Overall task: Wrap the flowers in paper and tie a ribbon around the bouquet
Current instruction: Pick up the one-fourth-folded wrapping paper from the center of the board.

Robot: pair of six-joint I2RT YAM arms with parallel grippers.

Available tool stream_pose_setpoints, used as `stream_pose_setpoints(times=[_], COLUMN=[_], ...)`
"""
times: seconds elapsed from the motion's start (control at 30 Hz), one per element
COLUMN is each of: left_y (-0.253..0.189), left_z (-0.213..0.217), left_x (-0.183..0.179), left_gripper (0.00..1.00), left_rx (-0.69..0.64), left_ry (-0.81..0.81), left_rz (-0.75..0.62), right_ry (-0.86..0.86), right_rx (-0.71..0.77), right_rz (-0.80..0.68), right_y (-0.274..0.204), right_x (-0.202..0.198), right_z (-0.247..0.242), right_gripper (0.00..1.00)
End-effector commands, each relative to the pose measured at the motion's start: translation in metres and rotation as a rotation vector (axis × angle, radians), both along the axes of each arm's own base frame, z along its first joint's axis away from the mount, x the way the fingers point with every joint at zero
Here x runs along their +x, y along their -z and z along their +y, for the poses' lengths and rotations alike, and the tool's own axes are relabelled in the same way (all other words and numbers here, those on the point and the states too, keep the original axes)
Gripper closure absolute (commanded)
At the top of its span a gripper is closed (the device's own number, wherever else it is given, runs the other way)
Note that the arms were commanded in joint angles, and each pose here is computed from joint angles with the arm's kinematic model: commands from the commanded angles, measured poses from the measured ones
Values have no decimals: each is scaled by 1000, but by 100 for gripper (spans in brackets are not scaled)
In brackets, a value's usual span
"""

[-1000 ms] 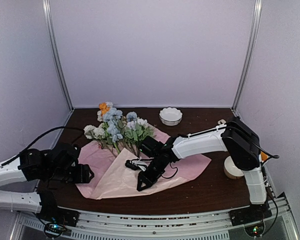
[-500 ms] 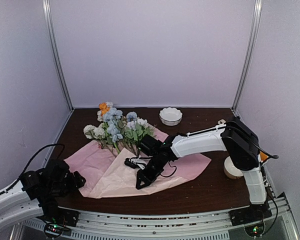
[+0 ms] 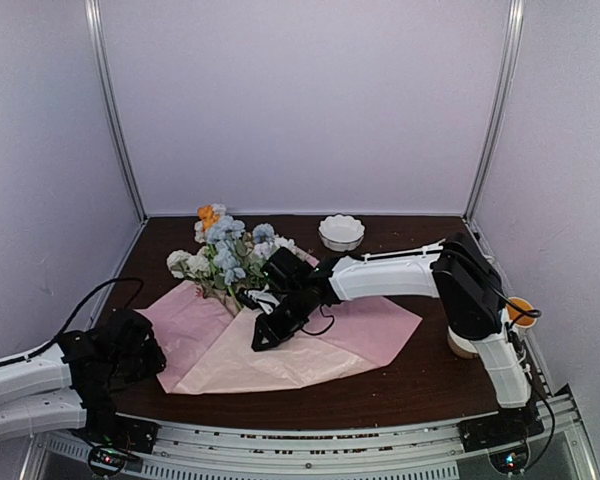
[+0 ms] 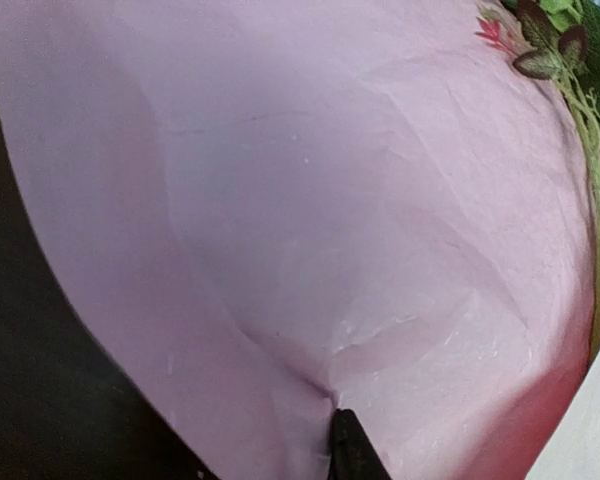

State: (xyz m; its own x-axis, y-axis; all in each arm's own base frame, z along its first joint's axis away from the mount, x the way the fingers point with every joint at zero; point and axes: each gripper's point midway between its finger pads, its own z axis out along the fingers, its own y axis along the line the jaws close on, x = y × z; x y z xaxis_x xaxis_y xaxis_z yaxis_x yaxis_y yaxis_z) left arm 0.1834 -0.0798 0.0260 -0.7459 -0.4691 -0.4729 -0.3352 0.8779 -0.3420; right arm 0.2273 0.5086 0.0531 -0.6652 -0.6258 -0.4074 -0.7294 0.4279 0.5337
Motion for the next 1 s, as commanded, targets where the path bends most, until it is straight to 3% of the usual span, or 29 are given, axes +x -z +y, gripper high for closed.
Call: stream_pose_setpoints(times=[0.0,0.07,0.57,0.73,0.87,0.97], left_y=[-27,-33,-113,-134,-114,-85], left_z=[-3,-8,-79,-93,-79,-72], left_x=[12,14,56,56,35,21], left_gripper=[90,100,100,100,100,78], left_rx=[0,-12,-30,-89,-111,-204], left_ry=[13,38,335,376,330,262], left_rz=[-66,-78,-93,-115,-53,-63], right_ry=[66,63,78,89,85,80], right_rx=[-48,-65,-114,-114,-108,-106], right_rz=[8,47,55,47,44,54], right_y=[15,28,47,48,46,48], right_x=[22,23,26,30,31,29], right_z=[-5,-6,-11,-12,-11,-11], right_gripper=[90,90,92,92,92,92])
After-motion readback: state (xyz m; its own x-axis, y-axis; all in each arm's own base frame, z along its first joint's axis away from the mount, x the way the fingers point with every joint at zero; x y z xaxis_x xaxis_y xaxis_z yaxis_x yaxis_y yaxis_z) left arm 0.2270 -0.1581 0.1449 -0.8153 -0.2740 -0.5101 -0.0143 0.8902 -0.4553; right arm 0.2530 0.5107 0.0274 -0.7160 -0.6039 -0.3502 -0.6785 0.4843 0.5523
